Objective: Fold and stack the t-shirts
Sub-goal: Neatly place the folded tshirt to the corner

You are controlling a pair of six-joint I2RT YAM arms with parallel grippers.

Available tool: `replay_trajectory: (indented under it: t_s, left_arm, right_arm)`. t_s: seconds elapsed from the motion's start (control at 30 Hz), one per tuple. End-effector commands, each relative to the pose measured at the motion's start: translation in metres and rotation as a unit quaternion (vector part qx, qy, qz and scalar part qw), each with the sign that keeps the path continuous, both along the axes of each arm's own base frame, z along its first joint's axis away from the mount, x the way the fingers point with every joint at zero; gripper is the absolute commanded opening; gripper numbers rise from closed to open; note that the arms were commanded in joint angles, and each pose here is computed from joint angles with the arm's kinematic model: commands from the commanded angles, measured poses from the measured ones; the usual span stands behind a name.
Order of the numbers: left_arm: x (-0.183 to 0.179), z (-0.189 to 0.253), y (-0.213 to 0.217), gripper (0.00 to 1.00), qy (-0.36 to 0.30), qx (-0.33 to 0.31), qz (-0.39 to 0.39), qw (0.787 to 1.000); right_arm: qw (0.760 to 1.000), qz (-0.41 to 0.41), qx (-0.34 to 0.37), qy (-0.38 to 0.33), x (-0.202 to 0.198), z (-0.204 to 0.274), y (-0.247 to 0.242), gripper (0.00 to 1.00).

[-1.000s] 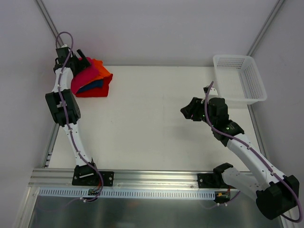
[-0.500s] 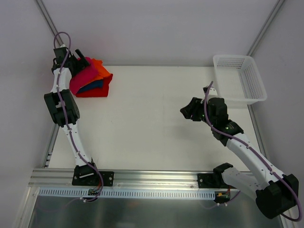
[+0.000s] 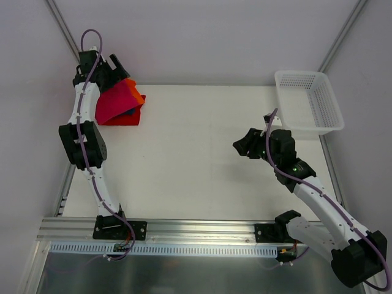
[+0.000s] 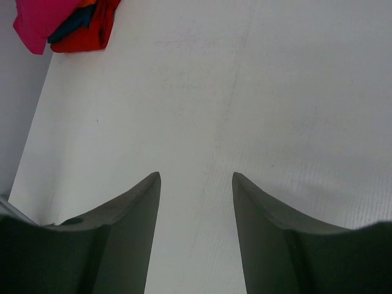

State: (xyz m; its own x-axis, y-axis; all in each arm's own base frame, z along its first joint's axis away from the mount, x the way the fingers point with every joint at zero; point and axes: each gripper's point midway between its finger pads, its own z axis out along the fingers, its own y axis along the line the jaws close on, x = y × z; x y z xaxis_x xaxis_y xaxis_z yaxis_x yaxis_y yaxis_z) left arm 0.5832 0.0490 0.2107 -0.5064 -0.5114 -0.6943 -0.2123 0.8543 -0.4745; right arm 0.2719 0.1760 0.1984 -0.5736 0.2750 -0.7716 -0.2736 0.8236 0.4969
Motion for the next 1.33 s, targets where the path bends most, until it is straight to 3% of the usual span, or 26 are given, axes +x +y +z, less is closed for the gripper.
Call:
replay_trajectory:
  t_s: [0.0,0.2,0.4,0.7,0.8,1.03,1.3]
  left_arm:
    - [-0.018,0.068,-0.017,0.99,-0.054,0.011,-0.005,0.998]
    - [-0.048,0.118,-0.042,0.99,-0.096,0.015,-0.008,0.995]
    - [-0.080,0.138,-0.086,0.99,-0.118,0.028,-0.031,0.992]
    - [-0.138,0.121,-0.158,0.99,-0.131,0.019,-0.095,0.987]
    - [-0.158,0.095,-0.177,0.99,-0.121,0.025,-0.116,0.986]
    - [-0.191,0.072,-0.200,0.99,-0.116,0.028,-0.157,0.980]
    - [-0.209,0.075,-0.213,0.99,-0.133,0.040,-0.187,0.972]
  right_arm:
    - [1.000,0.004,0.019,-0.021,-0.002,0.013,0.002,0.54]
    - [1.000,0.004,0.019,-0.020,-0.004,0.014,0.002,0.54]
    - [1.000,0.002,0.003,-0.012,-0.001,0.010,0.000,0.58]
    - [0.998,-0.023,-0.054,0.013,0.011,0.004,-0.012,0.62]
    - [0.997,-0.033,-0.063,0.011,0.013,0.006,-0.016,0.63]
    - [0.995,-0.060,-0.080,0.005,0.018,0.010,-0.027,0.64]
    - [0.991,-0.090,-0.100,0.006,0.021,0.014,-0.039,0.64]
